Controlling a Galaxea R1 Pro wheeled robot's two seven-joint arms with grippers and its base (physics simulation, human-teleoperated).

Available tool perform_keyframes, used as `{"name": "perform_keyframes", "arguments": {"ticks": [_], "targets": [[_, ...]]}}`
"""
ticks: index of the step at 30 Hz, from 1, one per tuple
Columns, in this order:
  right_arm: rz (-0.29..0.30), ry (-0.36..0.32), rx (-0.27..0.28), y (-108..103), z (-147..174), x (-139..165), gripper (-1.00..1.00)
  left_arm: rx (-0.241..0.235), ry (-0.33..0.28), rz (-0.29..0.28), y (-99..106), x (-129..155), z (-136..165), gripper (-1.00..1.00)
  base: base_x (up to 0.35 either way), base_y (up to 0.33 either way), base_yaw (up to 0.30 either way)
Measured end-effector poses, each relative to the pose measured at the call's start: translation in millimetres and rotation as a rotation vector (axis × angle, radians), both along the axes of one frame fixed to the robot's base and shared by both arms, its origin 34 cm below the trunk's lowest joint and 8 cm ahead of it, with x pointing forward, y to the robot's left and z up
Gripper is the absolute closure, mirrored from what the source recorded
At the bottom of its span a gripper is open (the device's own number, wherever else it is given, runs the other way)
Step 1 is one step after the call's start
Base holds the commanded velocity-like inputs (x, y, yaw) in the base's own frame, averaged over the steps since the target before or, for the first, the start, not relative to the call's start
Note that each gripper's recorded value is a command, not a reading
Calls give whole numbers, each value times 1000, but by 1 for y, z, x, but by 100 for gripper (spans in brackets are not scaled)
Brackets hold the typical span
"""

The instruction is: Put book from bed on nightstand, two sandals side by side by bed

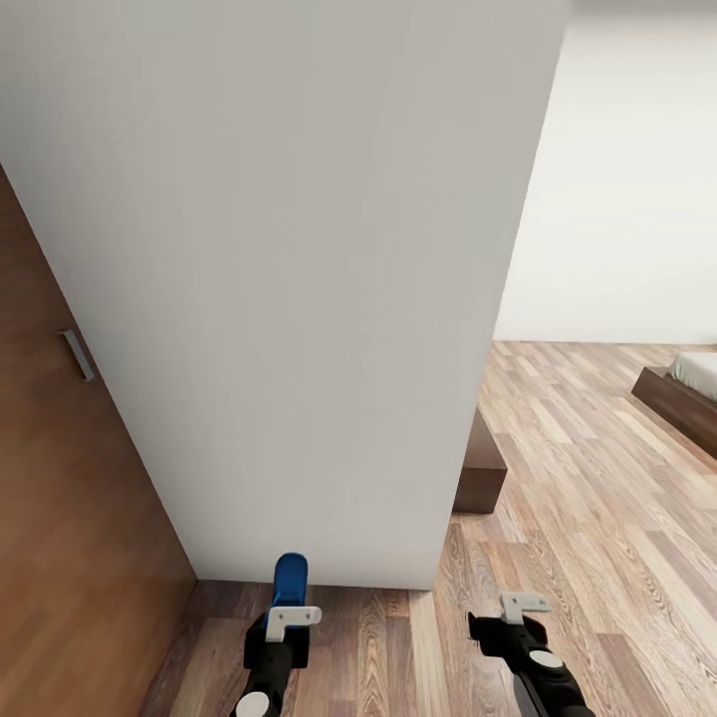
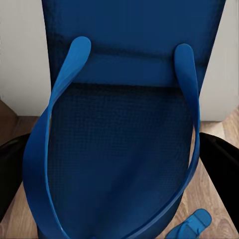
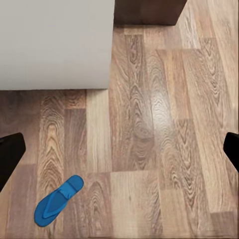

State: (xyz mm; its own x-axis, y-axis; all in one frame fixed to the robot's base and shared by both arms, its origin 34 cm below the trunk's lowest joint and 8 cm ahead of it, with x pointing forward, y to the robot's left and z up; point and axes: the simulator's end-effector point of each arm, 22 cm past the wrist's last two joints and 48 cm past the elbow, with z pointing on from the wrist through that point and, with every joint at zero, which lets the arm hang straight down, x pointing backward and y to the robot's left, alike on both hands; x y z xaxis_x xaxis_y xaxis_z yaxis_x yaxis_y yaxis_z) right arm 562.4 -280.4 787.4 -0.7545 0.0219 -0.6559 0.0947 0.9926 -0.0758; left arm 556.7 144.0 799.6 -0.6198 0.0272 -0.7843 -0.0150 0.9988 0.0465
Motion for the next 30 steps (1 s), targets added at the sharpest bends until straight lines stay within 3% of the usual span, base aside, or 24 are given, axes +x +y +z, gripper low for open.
{"name": "perform_keyframes", "arguments": {"ticks": [3, 7, 18, 30], "targets": [[-32, 5, -10, -19, -3, -3, -100, -31, 4, -35, -2, 2, -3, 100, 0, 0, -95], [-41, 8, -14, -26, -5, -5, -100, -49, 4, -46, -2, 4, -3, 100, 0, 0, -210], [-47, 8, -17, -30, -6, -5, -100, -58, 5, -51, -1, 6, -3, 100, -132, 146, -247], [-45, 5, -15, -29, -5, -5, -100, -58, 4, -53, -1, 6, -3, 100, -74, 98, -47]]}}
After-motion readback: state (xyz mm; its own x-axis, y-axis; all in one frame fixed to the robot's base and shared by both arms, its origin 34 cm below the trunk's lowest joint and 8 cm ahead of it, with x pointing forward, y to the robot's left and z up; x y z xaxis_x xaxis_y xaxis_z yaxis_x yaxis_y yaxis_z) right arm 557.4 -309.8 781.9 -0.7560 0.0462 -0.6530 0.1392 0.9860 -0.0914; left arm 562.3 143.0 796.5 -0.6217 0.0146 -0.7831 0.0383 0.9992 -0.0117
